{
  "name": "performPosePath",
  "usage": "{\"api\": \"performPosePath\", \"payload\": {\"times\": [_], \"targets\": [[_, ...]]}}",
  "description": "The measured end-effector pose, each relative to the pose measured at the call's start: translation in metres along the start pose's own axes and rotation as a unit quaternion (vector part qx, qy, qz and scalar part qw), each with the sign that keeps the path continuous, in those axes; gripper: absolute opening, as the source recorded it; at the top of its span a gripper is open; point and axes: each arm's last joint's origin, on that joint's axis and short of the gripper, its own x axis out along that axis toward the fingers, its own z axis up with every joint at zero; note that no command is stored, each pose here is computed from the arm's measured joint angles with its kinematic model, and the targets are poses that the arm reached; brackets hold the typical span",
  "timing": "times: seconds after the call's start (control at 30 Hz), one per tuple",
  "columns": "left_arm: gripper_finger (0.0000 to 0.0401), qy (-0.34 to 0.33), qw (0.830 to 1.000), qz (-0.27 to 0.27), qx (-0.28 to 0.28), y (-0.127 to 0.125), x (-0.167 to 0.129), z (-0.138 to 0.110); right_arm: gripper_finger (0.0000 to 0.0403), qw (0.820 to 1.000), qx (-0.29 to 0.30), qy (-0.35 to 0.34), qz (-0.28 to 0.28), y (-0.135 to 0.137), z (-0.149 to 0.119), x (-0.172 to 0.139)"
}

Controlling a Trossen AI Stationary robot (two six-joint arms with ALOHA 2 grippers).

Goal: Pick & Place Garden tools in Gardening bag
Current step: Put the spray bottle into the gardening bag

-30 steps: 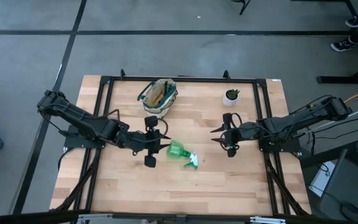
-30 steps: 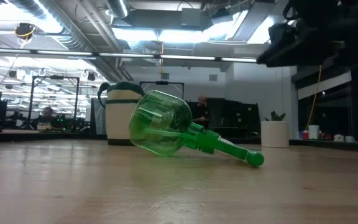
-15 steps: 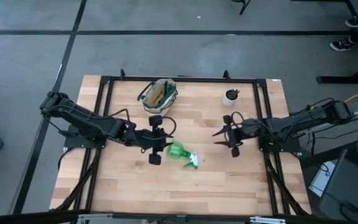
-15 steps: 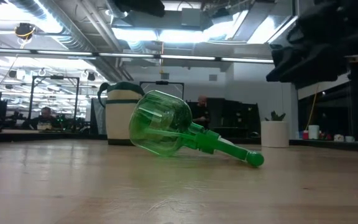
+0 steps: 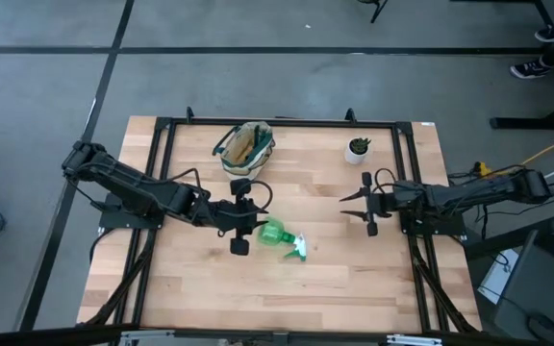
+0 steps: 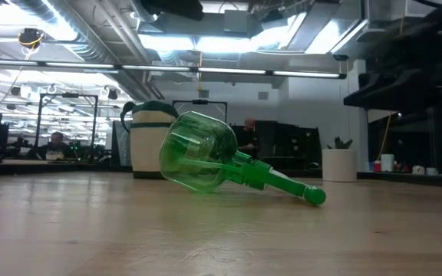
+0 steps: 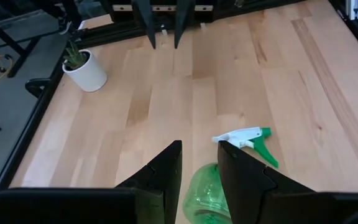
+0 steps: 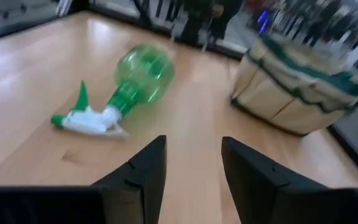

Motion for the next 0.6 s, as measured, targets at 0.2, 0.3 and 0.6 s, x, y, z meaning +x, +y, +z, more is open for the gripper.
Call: {"api": "performPosePath", "payload": {"times": [0.2, 0.3, 0.6], "targets": [[0.01, 0.0, 1.0, 0.0, 0.0, 0.0, 0.0, 0.0, 0.0158, 0.999, 0.005, -0.032, -0.018, -0.002, -0.003, -0.009], [0.01, -0.002, 1.0, 0.0, -0.002, 0.0, 0.0, 0.0, 0.0158, 0.999, -0.003, -0.036, -0.008, -0.002, -0.003, -0.011], [0.01, -0.007, 1.0, -0.001, -0.013, 0.0, 0.0, 0.002, 0.0158, 0.997, -0.034, -0.061, -0.032, -0.006, 0.001, -0.017]]}}
